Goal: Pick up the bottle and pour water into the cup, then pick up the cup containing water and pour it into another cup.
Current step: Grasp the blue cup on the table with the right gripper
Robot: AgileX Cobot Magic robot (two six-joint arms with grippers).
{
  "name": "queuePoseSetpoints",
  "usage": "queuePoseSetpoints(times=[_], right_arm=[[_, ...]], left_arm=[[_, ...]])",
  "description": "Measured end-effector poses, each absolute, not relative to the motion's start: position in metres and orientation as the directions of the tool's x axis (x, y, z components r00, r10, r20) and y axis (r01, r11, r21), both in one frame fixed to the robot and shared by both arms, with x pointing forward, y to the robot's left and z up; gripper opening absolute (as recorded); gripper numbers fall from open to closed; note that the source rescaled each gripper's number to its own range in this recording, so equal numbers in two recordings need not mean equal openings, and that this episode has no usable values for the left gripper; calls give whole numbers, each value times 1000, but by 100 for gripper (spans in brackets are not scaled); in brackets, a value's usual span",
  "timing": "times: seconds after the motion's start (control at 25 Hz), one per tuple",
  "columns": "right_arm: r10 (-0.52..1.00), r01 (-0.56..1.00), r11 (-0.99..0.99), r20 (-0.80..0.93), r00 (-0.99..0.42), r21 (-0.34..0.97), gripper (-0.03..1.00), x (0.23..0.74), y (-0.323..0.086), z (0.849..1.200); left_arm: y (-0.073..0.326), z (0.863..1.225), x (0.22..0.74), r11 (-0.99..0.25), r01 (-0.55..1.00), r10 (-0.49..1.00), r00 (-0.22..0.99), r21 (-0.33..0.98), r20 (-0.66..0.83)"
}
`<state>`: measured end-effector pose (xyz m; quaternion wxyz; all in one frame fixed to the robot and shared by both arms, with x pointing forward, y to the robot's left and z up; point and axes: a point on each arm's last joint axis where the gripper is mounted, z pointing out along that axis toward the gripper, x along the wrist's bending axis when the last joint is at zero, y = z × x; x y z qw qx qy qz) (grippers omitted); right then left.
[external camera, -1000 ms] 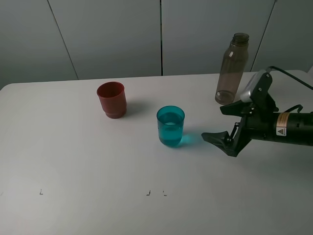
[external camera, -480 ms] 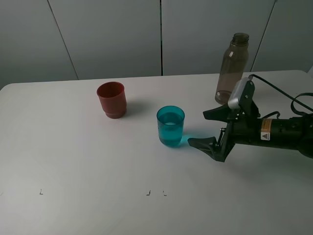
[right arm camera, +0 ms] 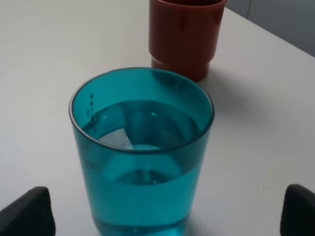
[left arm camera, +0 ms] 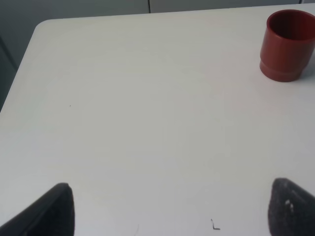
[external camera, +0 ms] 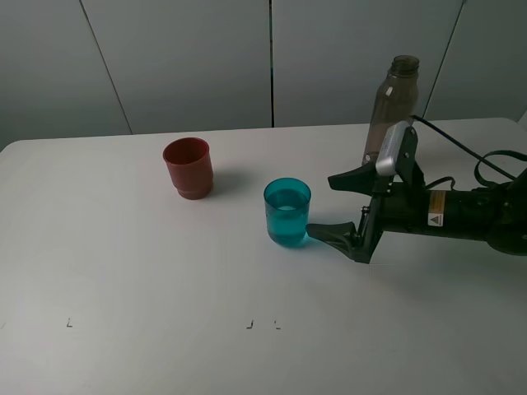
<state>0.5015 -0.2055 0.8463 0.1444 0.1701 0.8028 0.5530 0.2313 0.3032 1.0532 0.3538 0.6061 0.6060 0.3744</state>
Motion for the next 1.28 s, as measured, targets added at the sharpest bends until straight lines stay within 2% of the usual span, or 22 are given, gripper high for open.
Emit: queuePoseSetpoints(times=[1.28], right_arm=[[450, 133, 337, -35, -892, 932, 100, 511, -187, 841]], left_arm=[[303, 1053, 231, -8, 470, 1000, -18, 883, 19]])
